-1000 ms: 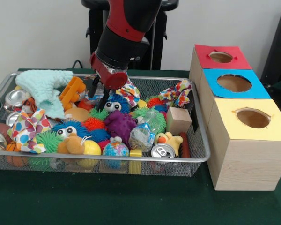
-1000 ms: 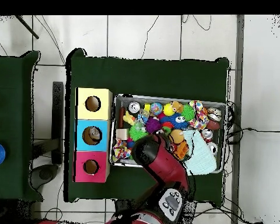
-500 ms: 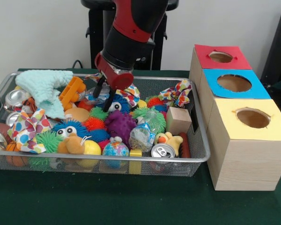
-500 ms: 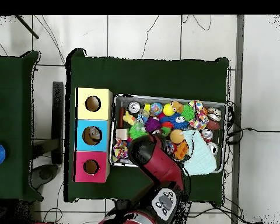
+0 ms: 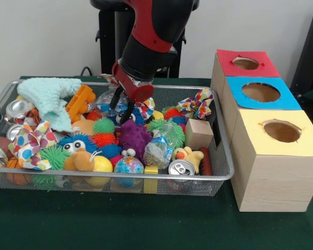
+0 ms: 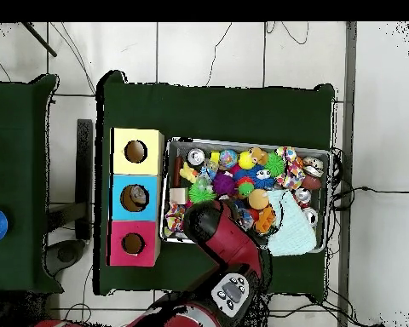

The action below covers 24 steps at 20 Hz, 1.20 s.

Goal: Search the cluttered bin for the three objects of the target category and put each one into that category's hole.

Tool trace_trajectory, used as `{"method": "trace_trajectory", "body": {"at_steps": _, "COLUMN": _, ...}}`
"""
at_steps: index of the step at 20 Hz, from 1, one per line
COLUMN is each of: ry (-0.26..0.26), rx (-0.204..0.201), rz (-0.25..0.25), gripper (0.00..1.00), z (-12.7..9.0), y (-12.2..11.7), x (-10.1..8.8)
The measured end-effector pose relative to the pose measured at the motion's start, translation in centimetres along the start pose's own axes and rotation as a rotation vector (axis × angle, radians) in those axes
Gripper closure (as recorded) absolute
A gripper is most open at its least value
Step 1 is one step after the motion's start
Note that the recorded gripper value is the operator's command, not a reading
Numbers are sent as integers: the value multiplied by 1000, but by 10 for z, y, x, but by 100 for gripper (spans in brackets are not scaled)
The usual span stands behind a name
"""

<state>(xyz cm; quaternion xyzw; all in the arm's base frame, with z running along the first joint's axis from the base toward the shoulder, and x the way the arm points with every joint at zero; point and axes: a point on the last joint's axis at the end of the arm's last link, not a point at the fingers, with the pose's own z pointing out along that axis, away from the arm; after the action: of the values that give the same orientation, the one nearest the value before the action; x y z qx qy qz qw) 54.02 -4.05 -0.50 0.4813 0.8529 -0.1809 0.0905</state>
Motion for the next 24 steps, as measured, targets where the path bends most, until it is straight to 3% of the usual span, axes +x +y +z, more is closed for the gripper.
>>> {"method": "trace_trajectory", "body": {"at_steps": 13, "ry": 30, "rx": 74, "rz": -12, "gripper": 0, "z": -4, "y": -18, "x": 5}}
{"method": "trace_trajectory", "body": {"at_steps": 24, "ry": 68, "rx": 122, "rz": 25, "gripper": 0, "z": -13, "y": -33, "x": -1}}
